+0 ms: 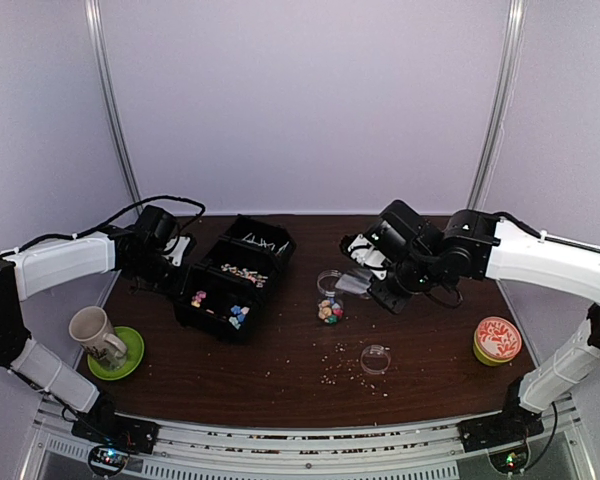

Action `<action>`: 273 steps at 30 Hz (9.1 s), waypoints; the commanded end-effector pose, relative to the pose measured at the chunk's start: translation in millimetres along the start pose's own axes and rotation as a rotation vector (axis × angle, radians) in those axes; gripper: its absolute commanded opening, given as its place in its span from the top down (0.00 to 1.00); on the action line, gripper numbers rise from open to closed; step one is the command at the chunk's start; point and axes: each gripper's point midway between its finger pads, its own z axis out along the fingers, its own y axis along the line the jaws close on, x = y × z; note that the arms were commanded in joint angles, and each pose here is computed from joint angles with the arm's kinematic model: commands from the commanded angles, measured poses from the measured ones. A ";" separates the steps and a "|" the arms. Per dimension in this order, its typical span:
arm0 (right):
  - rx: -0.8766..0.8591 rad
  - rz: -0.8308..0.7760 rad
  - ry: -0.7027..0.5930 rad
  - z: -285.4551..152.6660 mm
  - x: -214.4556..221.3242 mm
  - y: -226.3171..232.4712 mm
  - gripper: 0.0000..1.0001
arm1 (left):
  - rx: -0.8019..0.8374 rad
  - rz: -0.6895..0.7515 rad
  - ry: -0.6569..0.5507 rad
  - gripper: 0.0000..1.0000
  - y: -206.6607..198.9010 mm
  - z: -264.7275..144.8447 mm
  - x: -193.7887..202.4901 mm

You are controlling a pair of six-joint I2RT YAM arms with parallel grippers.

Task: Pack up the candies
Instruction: Place the fake candies in the packing bottle, then scoop the fake candies from the storage box, then place the fake candies in the packing bottle.

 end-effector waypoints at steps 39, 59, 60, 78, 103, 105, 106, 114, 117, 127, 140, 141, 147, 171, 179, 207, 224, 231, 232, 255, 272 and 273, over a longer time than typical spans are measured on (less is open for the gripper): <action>-0.018 -0.321 -0.277 -38.1 -100.6 73.7 1.00 | 0.160 0.028 -0.290 1.00 -33.9 -44.0 -79.0; -0.121 -0.406 -0.064 10.7 -115.6 139.4 1.00 | 0.122 0.070 -0.314 1.00 -37.5 -53.4 -80.5; -0.125 -0.408 -0.057 14.0 -115.1 142.1 1.00 | 0.116 0.076 -0.315 1.00 -38.3 -53.8 -80.3; -0.166 -0.431 0.051 63.2 -107.7 175.7 1.00 | 0.099 0.174 -0.341 1.00 -59.1 -62.5 -80.6; -0.359 -0.338 -0.098 118.6 -130.6 248.2 1.00 | 0.236 0.219 -0.457 1.00 -85.3 -87.8 -87.7; -0.376 -0.332 -0.117 122.5 -129.2 252.8 1.00 | 0.242 0.220 -0.461 1.00 -86.1 -89.0 -87.9; -0.385 -0.330 -0.122 124.8 -125.9 255.3 1.00 | 0.243 0.221 -0.463 1.00 -86.5 -89.5 -88.0; -0.483 -0.251 -0.308 118.6 -130.1 267.4 1.00 | 0.230 0.196 -0.461 1.00 -79.3 -88.2 -88.9; -0.492 -0.203 -0.378 111.0 -138.9 263.2 1.00 | 0.224 0.179 -0.451 1.00 -74.9 -85.5 -89.2; -0.384 -0.113 -0.481 84.8 -153.2 220.4 1.00 | 0.137 0.145 -0.396 1.00 -56.9 -72.9 -85.7; -0.336 -0.042 -0.593 50.6 -154.1 170.6 1.00 | 0.126 0.131 -0.359 1.00 -51.8 -63.5 -83.5; -0.331 -0.036 -0.599 47.8 -155.8 167.3 1.00 | 0.126 0.131 -0.360 1.00 -52.0 -63.8 -83.8; -0.290 -0.042 -0.610 38.9 -157.3 152.9 1.00 | 0.123 0.130 -0.354 1.00 -50.9 -62.2 -82.9; -0.061 -0.003 -0.554 6.8 -107.7 63.1 1.00 | 0.119 0.127 -0.337 1.00 -50.0 -60.0 -81.8; 0.020 0.027 -0.448 1.1 -76.9 30.9 1.00 | 0.120 0.125 -0.335 1.00 -49.9 -59.8 -81.9; 0.070 0.011 -0.171 1.3 -9.4 3.8 1.00 | 0.115 0.124 -0.331 1.00 -49.1 -58.5 -81.3; 0.113 -0.007 -0.090 0.7 -6.8 -4.9 1.00 | 0.116 0.125 -0.333 1.00 -49.2 -59.4 -81.3; 0.127 -0.034 -0.049 0.8 -5.2 -7.7 1.00 | 0.116 0.125 -0.333 1.00 -49.4 -59.6 -81.5; 0.129 -0.038 -0.045 0.5 -5.6 -8.3 1.00 | 0.116 0.125 -0.333 1.00 -49.1 -59.4 -81.3; 0.142 -0.118 0.026 -4.3 -8.0 -13.4 1.00 | 0.115 0.124 -0.326 1.00 -49.0 -56.6 -81.1; 0.143 -0.056 -0.109 -33.9 -27.0 -24.9 1.00 | 0.124 0.116 -0.282 1.00 -50.0 -41.6 -74.7; 0.139 -0.051 -0.122 -34.8 -28.4 -24.4 1.00 | 0.125 0.115 -0.274 1.00 -49.9 -38.7 -73.2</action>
